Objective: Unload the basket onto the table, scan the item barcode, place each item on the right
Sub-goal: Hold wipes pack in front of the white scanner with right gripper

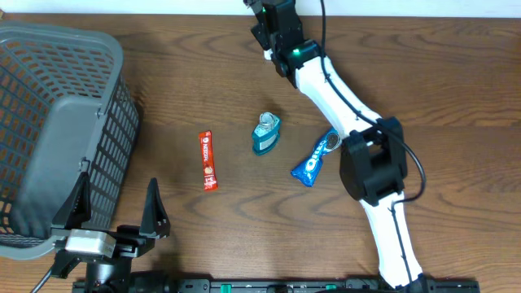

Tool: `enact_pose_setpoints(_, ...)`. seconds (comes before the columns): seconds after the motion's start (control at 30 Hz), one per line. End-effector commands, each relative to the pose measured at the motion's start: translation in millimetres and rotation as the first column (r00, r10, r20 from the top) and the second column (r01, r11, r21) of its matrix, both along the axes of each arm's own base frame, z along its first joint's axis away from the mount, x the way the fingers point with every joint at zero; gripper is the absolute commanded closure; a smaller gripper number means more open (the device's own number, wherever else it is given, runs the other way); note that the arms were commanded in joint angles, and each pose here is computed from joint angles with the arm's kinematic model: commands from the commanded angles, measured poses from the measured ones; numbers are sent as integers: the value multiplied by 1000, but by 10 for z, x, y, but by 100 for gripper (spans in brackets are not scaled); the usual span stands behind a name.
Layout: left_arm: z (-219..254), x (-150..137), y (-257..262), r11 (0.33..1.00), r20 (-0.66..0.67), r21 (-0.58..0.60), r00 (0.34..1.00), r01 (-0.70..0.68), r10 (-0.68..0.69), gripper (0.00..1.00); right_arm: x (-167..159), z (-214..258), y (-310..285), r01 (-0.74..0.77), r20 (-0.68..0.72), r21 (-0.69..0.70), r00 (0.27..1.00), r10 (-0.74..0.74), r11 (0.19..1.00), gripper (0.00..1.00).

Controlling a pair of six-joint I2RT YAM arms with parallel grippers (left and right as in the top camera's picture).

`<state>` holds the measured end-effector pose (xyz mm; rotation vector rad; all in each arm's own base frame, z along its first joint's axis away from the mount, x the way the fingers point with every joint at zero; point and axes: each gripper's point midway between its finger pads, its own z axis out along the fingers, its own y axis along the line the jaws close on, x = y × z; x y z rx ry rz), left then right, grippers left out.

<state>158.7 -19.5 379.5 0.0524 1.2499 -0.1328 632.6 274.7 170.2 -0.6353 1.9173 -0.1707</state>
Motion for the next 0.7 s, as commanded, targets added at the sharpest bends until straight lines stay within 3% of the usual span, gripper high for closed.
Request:
enact_pose_setpoints(0.0,3,-7,30,1000,2,-8,1000,-16,16,2,99,-71,-21,17,23,-27,1000,-16,999,99)
enact_pose_setpoints(0.4,-113,30,33,1000,-48,-11,999,-17,16,2,175,-143,-157,64,23,-44,998,-63,997,99)
enact_pose_setpoints(0.57,-121,32,31,1000,-51,-12,999,-16,15,1,23,-116,-276,83,-87,-113,992,-93,990,99)
enact_pose_setpoints(0.67,-142,38,31,1000,-60,-12,998,-16,15,2,-141,-10,-496,173,-160,-135,968,-194,976,99)
